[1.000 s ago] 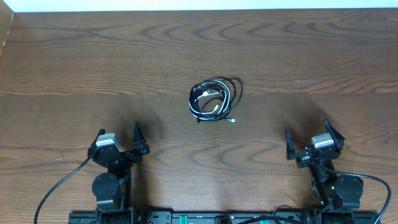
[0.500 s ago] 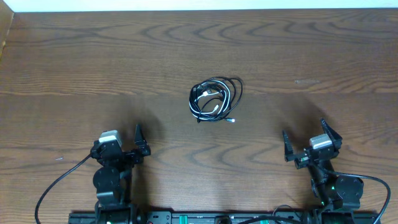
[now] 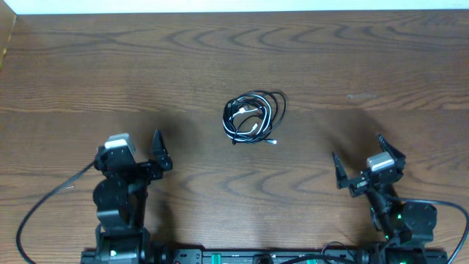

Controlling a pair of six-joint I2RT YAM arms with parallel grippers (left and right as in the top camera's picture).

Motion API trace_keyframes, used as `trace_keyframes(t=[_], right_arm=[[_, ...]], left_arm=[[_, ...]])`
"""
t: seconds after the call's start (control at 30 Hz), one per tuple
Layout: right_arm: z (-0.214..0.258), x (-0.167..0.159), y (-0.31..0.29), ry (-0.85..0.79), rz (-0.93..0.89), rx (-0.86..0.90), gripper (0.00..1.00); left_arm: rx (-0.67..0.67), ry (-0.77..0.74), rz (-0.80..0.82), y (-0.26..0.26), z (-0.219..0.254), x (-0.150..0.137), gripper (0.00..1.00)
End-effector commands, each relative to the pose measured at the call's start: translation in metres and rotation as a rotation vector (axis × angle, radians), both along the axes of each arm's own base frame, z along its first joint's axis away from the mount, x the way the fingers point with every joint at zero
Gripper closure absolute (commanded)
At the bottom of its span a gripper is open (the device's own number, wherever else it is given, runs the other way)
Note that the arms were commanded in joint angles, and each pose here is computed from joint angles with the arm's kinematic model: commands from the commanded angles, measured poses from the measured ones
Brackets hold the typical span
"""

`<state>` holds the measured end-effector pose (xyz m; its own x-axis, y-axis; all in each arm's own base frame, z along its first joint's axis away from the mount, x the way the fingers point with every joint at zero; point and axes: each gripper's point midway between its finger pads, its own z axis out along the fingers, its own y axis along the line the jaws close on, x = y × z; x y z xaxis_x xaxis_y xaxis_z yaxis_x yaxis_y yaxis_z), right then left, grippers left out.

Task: Untangle cables
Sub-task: 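Raise both arms and move the left gripper down onto the cable bundle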

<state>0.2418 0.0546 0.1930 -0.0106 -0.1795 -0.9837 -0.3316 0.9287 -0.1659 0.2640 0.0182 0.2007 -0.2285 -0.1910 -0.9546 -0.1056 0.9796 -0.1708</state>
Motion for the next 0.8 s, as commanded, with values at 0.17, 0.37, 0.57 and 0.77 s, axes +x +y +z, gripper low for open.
trace_keyframes(t=[0.17, 0.37, 0.57, 0.77], right_arm=[[0.037, 0.019, 0.014, 0.085, 0.077, 0.012, 0.01], [0.049, 0.045, 0.023, 0.217, 0.137, 0.028, 0.01], [0.053, 0.074, 0.032, 0.369, 0.191, 0.052, 0.01], [0.058, 0.100, 0.044, 0.499, 0.275, 0.079, 0.01]], left_arm=[[-0.013, 0.085, -0.054, -0.008, 0.025, 0.019, 0.00], [0.002, 0.193, -0.064, -0.007, 0.032, 0.029, 0.00], [0.026, 0.286, -0.083, -0.007, 0.046, 0.038, 0.00], [-0.001, 0.366, -0.144, -0.019, 0.058, 0.055, 0.00]])
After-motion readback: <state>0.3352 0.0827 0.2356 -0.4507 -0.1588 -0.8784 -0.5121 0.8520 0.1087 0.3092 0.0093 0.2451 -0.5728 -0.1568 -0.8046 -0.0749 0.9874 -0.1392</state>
